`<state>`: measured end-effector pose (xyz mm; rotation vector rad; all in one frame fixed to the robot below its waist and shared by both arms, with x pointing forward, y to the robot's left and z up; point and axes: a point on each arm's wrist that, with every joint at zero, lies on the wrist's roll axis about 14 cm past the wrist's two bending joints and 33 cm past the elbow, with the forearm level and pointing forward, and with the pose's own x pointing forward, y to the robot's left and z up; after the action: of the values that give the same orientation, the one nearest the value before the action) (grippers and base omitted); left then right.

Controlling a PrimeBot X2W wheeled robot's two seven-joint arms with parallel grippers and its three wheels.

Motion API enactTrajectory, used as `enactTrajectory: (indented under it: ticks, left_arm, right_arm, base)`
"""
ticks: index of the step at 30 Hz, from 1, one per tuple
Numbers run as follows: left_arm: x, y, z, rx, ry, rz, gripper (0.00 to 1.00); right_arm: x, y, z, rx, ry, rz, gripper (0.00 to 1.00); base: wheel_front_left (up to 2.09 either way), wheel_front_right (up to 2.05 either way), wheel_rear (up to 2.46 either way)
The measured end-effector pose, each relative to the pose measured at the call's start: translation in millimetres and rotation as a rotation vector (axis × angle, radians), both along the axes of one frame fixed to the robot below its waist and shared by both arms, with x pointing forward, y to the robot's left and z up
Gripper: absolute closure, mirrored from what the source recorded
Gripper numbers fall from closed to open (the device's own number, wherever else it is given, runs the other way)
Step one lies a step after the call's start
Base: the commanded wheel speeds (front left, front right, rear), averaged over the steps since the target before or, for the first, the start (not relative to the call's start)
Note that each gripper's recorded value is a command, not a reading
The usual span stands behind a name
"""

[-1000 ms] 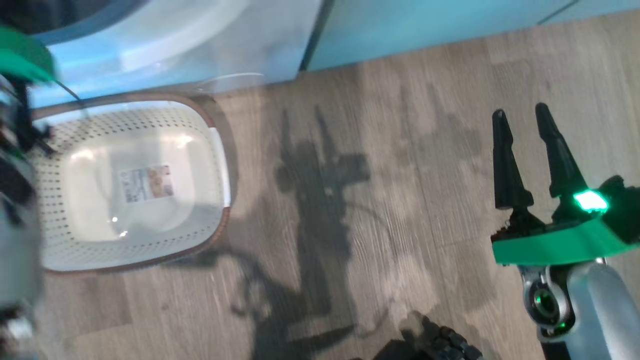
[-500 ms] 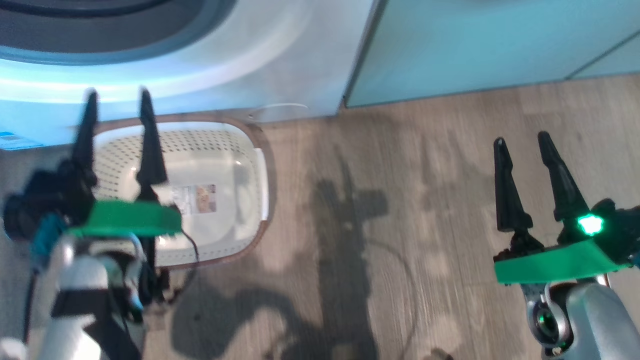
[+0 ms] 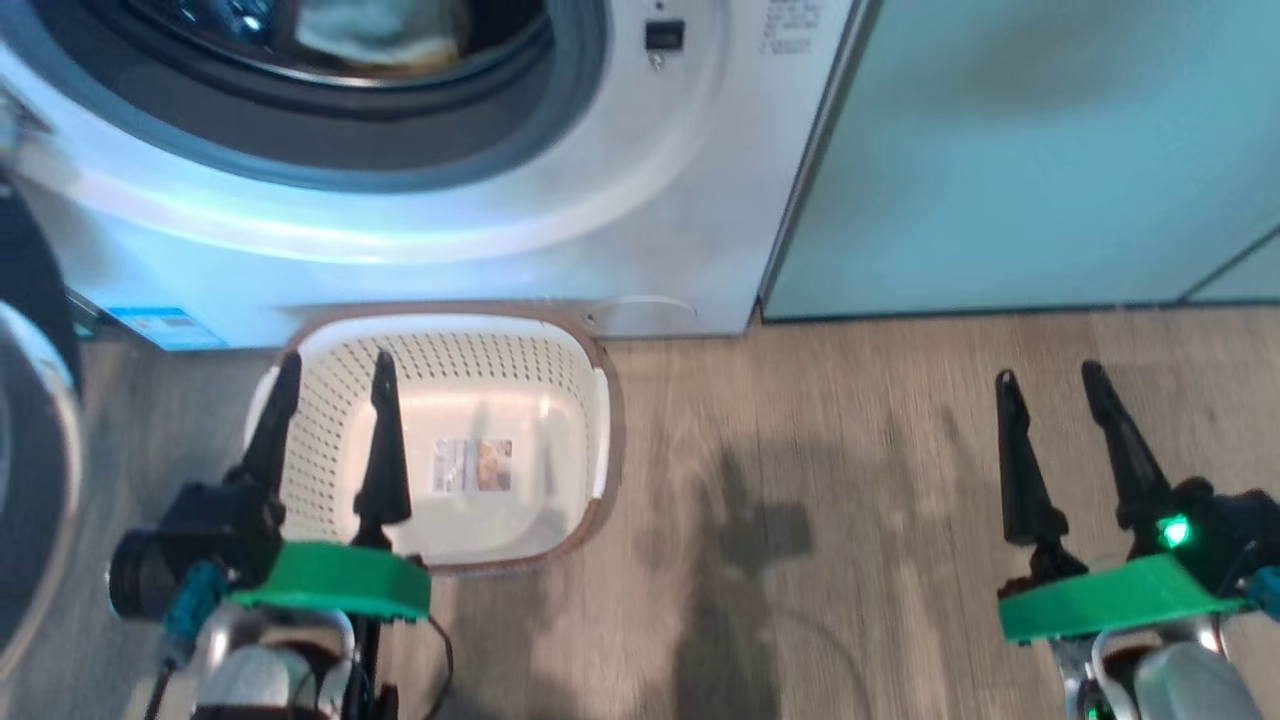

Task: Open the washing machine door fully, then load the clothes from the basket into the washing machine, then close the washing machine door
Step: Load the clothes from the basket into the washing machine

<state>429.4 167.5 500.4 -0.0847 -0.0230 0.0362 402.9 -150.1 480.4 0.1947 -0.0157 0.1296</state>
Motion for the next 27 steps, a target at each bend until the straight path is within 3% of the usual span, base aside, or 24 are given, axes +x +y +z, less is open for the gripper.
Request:
enactTrajectory:
  ticks: [11, 27]
  left_arm:
    - [-40, 9, 19, 0.013, -0.027, 0.027, 0.00]
    - [-66, 12, 36, 0.017, -0.046, 0.041, 0.00]
  right_arm:
    - [-31, 8, 14, 0.013, -0.027, 0.019, 0.00]
    - [-60, 8, 24, 0.011, -0.052, 0.013, 0.00]
  base:
    - [0.00, 0.00, 0.00]
    - [0.00, 0.00, 0.00]
